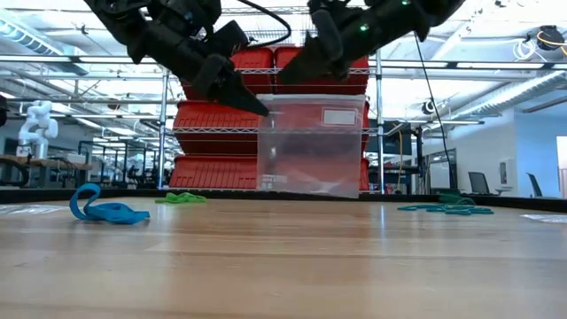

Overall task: Sort rubber bands
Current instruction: Open the top transparent zip lock bag

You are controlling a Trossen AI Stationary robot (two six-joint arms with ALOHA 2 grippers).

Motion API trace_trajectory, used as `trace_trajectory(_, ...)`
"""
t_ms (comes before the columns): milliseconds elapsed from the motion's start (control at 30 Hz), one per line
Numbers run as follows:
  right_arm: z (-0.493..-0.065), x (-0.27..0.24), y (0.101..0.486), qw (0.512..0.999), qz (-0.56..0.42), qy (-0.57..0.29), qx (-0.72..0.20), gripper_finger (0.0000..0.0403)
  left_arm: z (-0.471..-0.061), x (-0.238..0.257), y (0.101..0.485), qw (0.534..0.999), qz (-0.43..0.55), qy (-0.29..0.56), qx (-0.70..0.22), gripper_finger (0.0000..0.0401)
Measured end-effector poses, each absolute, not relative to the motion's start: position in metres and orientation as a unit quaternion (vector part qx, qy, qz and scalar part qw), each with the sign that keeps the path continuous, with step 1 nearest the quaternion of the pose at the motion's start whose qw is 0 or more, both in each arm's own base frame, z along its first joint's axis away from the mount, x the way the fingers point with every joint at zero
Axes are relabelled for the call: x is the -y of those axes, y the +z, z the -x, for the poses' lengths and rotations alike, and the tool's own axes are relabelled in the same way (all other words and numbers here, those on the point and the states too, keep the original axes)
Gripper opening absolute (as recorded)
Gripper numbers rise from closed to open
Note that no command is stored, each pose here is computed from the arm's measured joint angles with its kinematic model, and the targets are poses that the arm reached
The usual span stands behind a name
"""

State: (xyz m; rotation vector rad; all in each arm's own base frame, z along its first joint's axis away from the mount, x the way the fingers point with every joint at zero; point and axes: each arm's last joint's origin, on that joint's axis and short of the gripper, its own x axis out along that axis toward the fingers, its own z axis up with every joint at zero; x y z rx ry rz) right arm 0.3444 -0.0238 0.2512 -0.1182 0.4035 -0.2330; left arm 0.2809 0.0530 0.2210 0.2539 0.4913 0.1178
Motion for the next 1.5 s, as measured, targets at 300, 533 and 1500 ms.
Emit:
trace_trajectory(300, -0.376, 0.026, 0.25, 0.954, 0.091, -0.104, -0.265, 0.0131, -0.281, -0.053, 0.221, 0.961, -0.125, 0.056, -0.242, 0.0)
trace_trajectory(533, -0.384, 0.032, 0.253, 0.947, 0.091, -0.109, -0.289, 0.0102, -0.281, -0.053, 0.221, 0.961, -0.125, 0.056, -0.242, 0.0)
trace_trajectory(1500, -0.342, 0.032, 0.268, 0.902, 0.077, -0.136, -0.403, 0.0012, -0.28, -0.058, 0.223, 0.961, -0.123, 0.068, -0.237, 0.0)
